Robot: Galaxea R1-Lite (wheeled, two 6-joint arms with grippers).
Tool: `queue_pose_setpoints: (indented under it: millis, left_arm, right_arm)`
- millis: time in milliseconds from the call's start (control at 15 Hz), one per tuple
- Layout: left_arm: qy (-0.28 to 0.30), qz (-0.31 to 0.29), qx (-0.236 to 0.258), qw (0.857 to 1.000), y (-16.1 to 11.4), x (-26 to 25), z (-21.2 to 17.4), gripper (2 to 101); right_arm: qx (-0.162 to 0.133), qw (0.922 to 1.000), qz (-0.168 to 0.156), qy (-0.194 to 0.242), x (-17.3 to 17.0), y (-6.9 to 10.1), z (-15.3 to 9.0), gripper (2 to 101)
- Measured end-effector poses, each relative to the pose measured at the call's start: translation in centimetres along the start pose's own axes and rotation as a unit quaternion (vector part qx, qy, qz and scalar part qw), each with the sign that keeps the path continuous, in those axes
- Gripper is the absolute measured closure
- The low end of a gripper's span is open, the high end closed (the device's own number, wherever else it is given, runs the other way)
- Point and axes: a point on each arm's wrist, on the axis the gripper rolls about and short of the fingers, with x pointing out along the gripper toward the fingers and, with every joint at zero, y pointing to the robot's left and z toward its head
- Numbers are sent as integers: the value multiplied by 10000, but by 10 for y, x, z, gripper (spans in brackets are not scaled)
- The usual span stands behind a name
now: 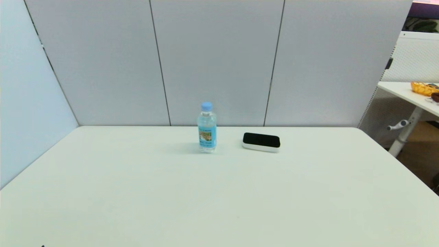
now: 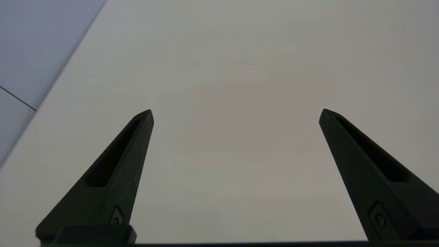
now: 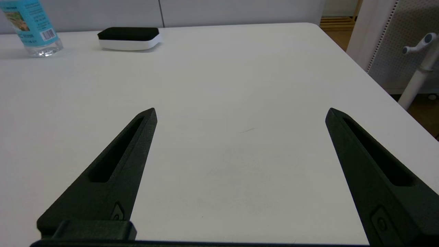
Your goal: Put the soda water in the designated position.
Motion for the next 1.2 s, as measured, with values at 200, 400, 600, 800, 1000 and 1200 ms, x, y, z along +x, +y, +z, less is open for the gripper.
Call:
queue_pose_setpoints:
  millis: [200,400,600,800,1000,1200]
  left_arm:
    - [-58,7,-13,10000,-2,-2,-17,54]
    - [-155,17,-35,9999,-3,-3,-24,54]
    - [-364,26,-77,9993,-3,-4,-23,54]
    - [-412,1,-110,9991,-4,-7,-28,54]
    - [-604,-168,-186,9979,-7,-14,-35,54]
    - [-1070,-212,-307,9936,-8,-20,-41,54]
  right_arm:
    - [0,10000,0,-2,0,0,0,49]
    - [-2,10000,0,-2,0,0,0,48]
    - [0,10000,0,-2,0,0,0,47]
    - [-2,10000,0,-4,0,0,0,46]
    - [-2,10000,-2,-4,0,0,0,46]
    - [0,10000,-2,-2,0,0,0,46]
